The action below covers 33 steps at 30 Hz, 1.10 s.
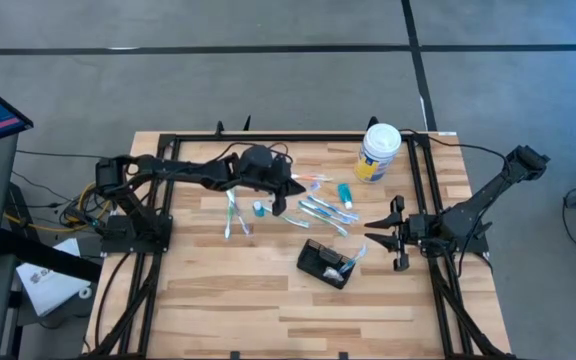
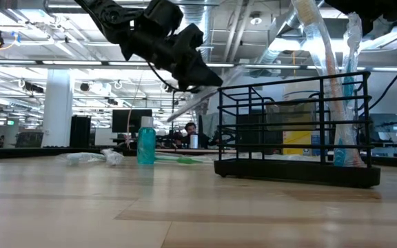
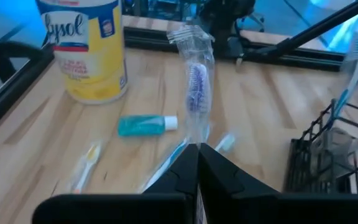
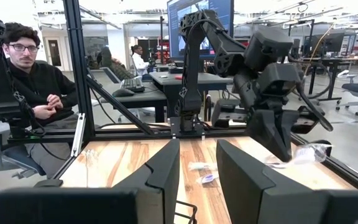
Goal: Pick & Place toothbrushing station
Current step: Put the top violet toothbrush into the mesh organizer
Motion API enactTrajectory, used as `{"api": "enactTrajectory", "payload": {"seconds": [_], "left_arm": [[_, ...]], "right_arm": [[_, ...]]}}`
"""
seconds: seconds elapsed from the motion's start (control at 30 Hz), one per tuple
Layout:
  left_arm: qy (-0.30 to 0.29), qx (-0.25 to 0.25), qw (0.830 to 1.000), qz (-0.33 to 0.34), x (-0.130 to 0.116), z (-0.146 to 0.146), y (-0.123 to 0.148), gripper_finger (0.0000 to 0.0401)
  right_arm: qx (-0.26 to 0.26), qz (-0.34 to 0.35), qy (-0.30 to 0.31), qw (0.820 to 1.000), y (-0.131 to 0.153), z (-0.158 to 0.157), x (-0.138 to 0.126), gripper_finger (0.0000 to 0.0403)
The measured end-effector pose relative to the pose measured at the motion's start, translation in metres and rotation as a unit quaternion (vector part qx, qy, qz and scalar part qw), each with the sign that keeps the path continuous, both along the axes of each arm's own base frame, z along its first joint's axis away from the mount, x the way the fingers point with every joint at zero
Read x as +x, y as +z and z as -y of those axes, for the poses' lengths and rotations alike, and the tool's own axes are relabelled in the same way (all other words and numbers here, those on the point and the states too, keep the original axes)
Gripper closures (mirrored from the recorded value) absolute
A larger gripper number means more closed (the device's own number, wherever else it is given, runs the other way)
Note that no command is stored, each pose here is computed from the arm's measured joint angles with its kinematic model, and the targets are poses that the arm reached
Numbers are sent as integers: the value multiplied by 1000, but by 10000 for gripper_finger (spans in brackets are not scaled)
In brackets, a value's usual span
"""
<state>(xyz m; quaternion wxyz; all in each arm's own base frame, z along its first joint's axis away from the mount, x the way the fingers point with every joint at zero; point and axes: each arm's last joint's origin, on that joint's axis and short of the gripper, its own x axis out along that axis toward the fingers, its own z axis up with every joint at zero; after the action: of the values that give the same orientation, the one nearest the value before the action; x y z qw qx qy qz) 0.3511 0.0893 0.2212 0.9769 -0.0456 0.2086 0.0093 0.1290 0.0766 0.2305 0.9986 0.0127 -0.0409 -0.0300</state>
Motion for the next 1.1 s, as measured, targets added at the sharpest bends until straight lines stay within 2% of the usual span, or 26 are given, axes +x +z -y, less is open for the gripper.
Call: {"api": "enactTrajectory", "payload": {"seconds": [0.3,0.5,0.8,1.1], "left_arm": [[-43,8,998,50,9,24,9,400],[-115,-14,987,110,13,36,20,400],[-157,-11,976,151,17,61,28,400],[-194,-19,944,265,1,82,22,400]], "right_arm": [[-8,-10,0,1000,-2,0,0,305],[-8,-10,0,1000,-2,0,0,305],[-8,-10,0,1000,-2,0,0,305],[-8,-10,0,1000,-2,0,0,305]]}}
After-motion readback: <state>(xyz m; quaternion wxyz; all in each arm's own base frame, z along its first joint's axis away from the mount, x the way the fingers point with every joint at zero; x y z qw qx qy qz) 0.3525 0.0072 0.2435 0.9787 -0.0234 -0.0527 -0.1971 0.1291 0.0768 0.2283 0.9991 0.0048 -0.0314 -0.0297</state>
